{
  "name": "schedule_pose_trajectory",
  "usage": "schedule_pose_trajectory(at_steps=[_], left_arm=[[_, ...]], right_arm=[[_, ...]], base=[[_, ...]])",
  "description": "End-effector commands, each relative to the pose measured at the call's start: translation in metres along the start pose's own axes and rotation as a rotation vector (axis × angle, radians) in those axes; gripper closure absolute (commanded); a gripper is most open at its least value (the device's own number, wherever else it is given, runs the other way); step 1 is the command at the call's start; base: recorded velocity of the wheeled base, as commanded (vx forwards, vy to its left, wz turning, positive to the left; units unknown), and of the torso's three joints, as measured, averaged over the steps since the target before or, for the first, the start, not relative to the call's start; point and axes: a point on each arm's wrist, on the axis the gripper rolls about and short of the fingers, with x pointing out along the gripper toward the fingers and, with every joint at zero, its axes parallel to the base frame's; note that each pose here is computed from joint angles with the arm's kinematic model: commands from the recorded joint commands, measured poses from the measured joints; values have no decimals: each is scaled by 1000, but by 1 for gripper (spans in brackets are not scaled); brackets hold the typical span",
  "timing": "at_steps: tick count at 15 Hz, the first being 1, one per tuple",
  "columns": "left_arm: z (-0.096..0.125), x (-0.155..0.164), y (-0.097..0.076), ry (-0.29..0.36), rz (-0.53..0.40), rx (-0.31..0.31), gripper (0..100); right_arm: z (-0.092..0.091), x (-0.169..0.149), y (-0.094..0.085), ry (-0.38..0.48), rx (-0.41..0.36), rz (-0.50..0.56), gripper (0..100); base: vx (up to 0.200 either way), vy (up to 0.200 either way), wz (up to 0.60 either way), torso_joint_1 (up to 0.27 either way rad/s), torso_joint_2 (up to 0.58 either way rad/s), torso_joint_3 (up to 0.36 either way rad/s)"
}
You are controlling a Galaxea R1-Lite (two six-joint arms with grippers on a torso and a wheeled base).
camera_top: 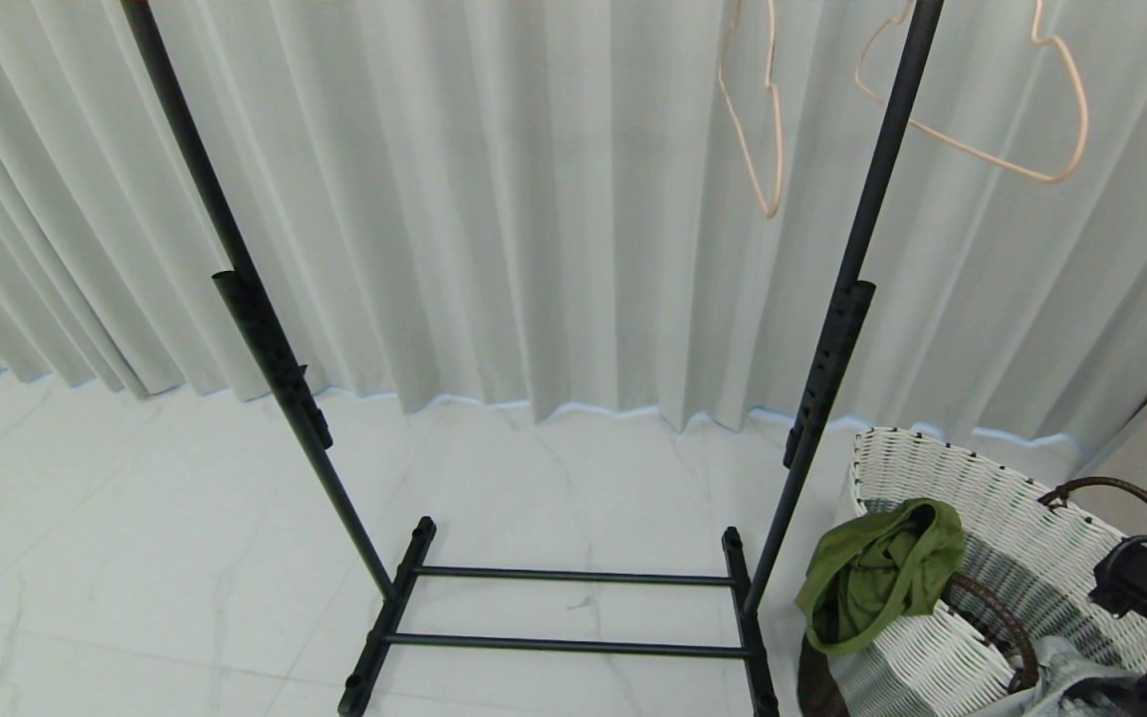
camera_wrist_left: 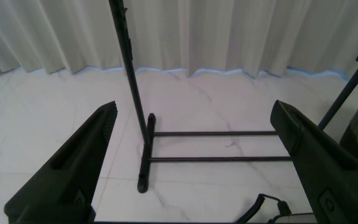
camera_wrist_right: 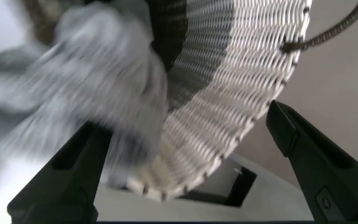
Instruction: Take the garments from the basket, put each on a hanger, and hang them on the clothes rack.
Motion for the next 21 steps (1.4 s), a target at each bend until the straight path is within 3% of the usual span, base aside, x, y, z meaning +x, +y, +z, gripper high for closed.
schedule_pose_trajectory(at_steps=[1, 6, 7, 13, 16, 19, 21], left_arm=[[0, 0, 0, 1, 0, 0, 0], [0, 0, 0, 1, 0, 0, 0], [0, 0, 0, 0, 0, 0, 0], [0, 0, 0, -2, -1, 0, 0], [0, 0, 0, -2, -1, 0, 0], [0, 0, 0, -2, -1, 0, 0], [0, 0, 0, -2, 0, 0, 0]], right_arm=[[-6, 27, -1, 37, 22, 41, 0], [-8, 32, -4, 31, 42, 51, 0], [-9, 31, -3, 25, 45, 57, 100], [-1, 0, -11, -68, 37, -22, 100], [14, -45, -20, -119, 39, -37, 100], [34, -111, -26, -182, 69, 0, 100], [36, -147, -25, -220, 50, 8, 100]], base=[[0, 0, 0, 0, 0, 0], [0, 0, 0, 0, 0, 0], [0, 0, 0, 0, 0, 0], [0, 0, 0, 0, 0, 0], [0, 0, 0, 0, 0, 0], [0, 0, 0, 0, 0, 0], [0, 0, 0, 0, 0, 0]])
